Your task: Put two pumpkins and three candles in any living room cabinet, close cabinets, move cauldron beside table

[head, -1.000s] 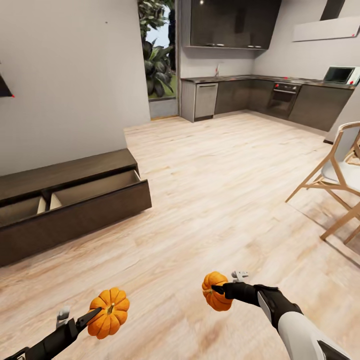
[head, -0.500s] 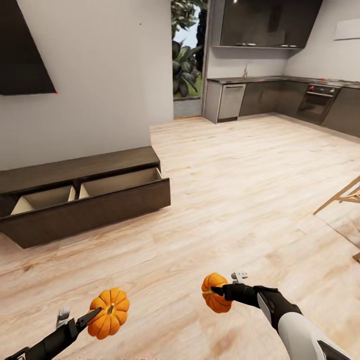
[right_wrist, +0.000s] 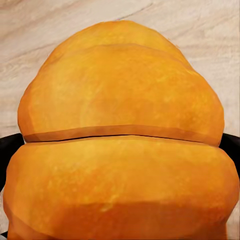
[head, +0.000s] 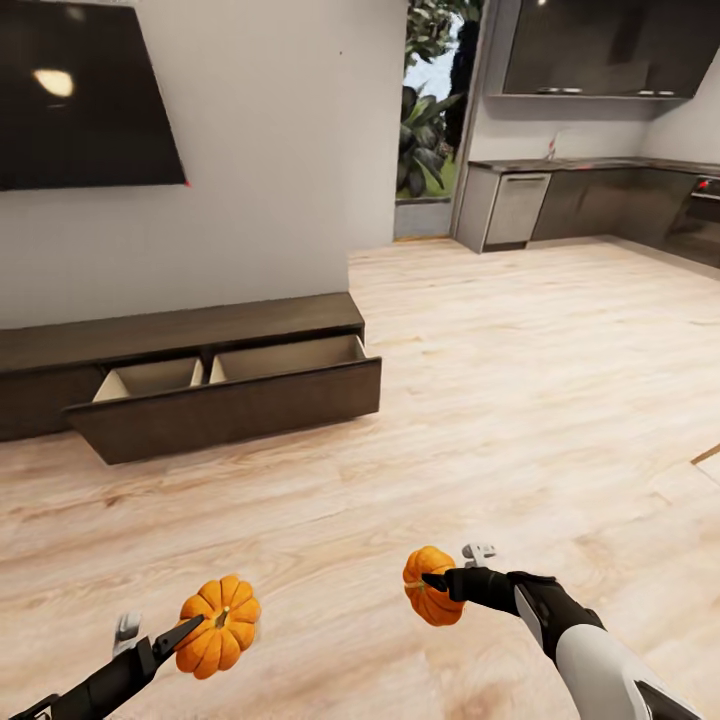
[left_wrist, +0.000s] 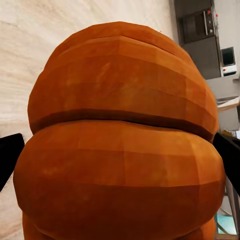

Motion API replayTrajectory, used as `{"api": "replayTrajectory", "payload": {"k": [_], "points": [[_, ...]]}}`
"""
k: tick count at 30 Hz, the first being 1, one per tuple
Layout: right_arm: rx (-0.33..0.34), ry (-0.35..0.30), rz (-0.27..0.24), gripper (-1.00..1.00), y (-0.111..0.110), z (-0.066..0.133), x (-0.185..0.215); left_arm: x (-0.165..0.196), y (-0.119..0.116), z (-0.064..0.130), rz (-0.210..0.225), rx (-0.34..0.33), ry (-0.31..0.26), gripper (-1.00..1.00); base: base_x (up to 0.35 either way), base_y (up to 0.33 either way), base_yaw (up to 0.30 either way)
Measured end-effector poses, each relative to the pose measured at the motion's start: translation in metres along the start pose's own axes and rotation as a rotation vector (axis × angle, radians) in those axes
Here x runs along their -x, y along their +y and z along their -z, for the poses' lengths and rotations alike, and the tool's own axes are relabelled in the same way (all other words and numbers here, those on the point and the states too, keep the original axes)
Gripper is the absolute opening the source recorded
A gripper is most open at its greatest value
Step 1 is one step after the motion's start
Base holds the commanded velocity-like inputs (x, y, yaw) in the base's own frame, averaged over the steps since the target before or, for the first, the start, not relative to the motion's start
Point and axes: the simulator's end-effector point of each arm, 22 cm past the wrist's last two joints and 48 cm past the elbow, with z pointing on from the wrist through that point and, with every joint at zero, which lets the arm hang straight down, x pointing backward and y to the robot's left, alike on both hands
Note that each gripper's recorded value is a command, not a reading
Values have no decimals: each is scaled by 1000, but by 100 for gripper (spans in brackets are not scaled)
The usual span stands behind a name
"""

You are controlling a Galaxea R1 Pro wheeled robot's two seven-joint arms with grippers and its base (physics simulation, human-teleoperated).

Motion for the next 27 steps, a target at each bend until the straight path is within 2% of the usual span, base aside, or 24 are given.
{"api": "replayTrajectory", "payload": {"k": [11, 16, 21, 27], "points": [[1, -5, 3, -100, 2, 1, 3, 2, -2, 0, -5, -4, -3, -100, 0, -3, 289], [1, -9, 2, -100, 2, 2, 5, 3, -4, -1, -6, -8, -7, -100, 33, -111, 287], [1, -12, 5, -100, 3, 3, 6, 2, -6, -3, -5, -14, -9, -100, 183, -192, 279], [2, -11, 6, -100, 3, 3, 6, -2, -5, -2, -6, -11, -7, -100, 270, -195, 51]]}}
